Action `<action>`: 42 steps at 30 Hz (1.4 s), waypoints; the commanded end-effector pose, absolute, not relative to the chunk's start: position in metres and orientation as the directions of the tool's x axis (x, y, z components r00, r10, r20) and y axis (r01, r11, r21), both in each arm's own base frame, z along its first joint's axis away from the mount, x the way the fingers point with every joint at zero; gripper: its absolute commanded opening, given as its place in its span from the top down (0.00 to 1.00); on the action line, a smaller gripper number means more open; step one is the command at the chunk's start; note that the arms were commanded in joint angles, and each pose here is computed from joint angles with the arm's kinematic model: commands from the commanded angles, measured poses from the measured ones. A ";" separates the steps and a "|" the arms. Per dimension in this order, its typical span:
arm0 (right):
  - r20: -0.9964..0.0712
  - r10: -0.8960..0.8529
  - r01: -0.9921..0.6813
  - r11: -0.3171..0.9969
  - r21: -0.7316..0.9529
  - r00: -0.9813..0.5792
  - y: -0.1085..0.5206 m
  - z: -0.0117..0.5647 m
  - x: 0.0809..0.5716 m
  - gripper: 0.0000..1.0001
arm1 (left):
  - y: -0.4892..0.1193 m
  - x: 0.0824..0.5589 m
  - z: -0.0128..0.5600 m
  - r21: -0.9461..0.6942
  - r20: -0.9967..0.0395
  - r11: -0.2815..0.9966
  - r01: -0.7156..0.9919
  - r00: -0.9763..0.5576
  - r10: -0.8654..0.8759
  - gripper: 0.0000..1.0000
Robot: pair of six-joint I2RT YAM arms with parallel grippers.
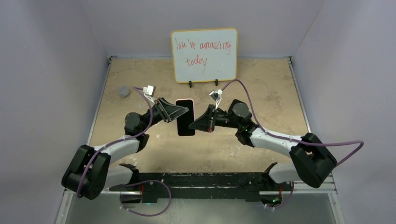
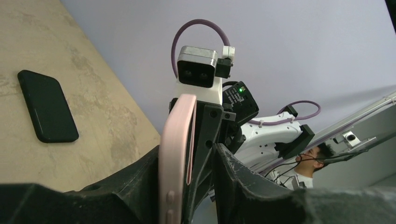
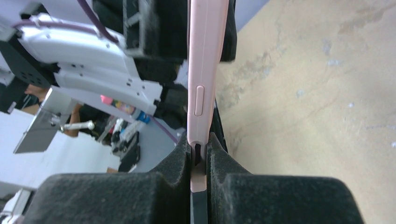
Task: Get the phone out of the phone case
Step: Remove the phone case from the phone.
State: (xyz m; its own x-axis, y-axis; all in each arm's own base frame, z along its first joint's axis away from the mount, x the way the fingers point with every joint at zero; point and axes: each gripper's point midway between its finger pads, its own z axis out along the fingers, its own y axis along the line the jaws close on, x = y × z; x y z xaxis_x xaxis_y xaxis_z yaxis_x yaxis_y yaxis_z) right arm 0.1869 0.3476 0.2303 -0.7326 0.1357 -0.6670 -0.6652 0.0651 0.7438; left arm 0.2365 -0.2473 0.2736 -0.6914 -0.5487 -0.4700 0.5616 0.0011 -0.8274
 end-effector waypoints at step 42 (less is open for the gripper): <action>-0.755 0.181 -0.750 0.109 0.653 -0.631 0.329 0.261 0.207 0.49 | -0.229 0.229 0.276 -0.800 -0.519 0.033 0.599 -0.663 -0.540 1.00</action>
State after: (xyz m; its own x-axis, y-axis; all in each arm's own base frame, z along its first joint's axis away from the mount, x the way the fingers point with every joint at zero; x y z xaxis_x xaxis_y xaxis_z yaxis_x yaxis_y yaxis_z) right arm 0.1991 0.3361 0.2478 -0.7038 0.0853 -0.7053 -0.6998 0.0875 0.7089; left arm 0.2212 -0.2392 0.2508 -0.7277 -0.4143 -0.5466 0.5722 0.0727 -0.8169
